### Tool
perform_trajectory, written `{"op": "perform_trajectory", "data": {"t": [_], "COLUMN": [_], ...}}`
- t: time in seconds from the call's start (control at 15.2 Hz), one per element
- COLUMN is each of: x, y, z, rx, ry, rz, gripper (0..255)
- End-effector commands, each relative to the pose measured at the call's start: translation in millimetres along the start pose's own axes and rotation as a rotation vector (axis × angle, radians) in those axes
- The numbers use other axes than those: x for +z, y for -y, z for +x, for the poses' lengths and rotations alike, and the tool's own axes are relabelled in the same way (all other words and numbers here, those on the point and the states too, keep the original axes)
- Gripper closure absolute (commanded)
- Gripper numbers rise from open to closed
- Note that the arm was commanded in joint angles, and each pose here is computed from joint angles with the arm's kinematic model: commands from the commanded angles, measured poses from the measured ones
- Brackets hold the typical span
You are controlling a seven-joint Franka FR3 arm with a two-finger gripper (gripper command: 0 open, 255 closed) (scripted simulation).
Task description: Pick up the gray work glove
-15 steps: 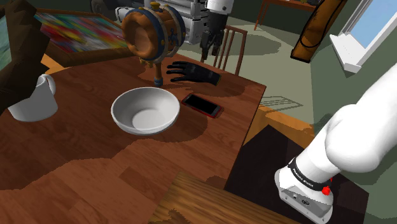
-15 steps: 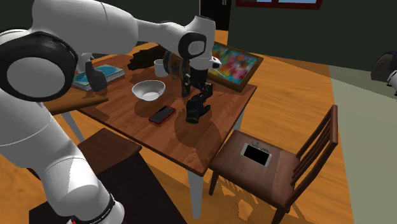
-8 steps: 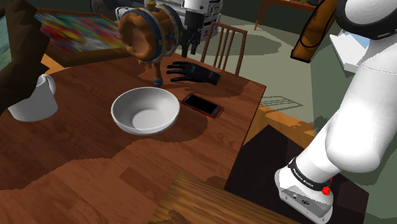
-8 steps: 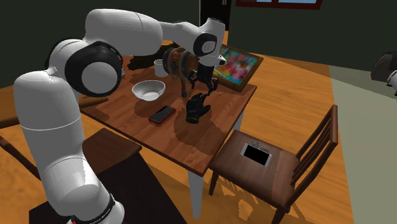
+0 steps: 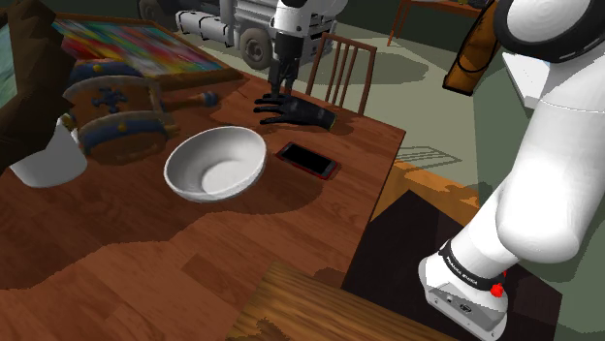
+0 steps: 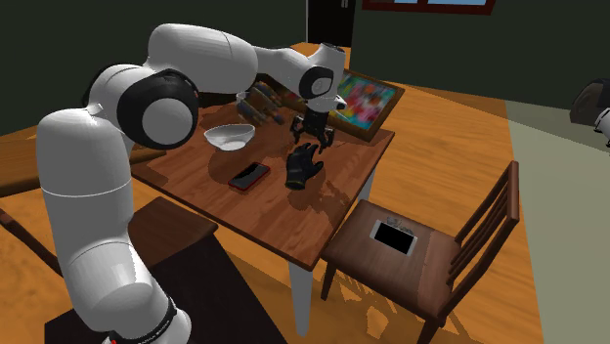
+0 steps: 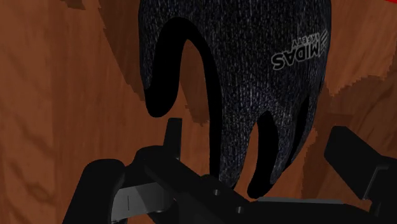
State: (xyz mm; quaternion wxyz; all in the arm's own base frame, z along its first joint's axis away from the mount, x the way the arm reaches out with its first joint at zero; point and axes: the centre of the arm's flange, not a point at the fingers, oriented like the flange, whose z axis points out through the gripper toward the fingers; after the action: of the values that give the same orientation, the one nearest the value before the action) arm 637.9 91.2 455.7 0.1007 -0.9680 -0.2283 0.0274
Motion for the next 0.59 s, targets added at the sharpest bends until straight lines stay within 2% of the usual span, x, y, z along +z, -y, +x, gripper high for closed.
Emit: {"op": "perform_trajectory", "data": {"t": [0.0, 0.07, 0.13, 0.53], "x": [4.2, 4.2, 4.4, 4.4], "y": [-1.1, -1.1, -1.0, -1.2], "z": [0.6, 0.6, 0.7, 0.3], "rx": [0.0, 0.0, 0.0, 0.0], "ry": [-0.001, -0.001, -0.001, -0.001], "rz": [0.0, 0.0, 0.0, 0.0], "gripper": [0, 0, 255, 255]}}
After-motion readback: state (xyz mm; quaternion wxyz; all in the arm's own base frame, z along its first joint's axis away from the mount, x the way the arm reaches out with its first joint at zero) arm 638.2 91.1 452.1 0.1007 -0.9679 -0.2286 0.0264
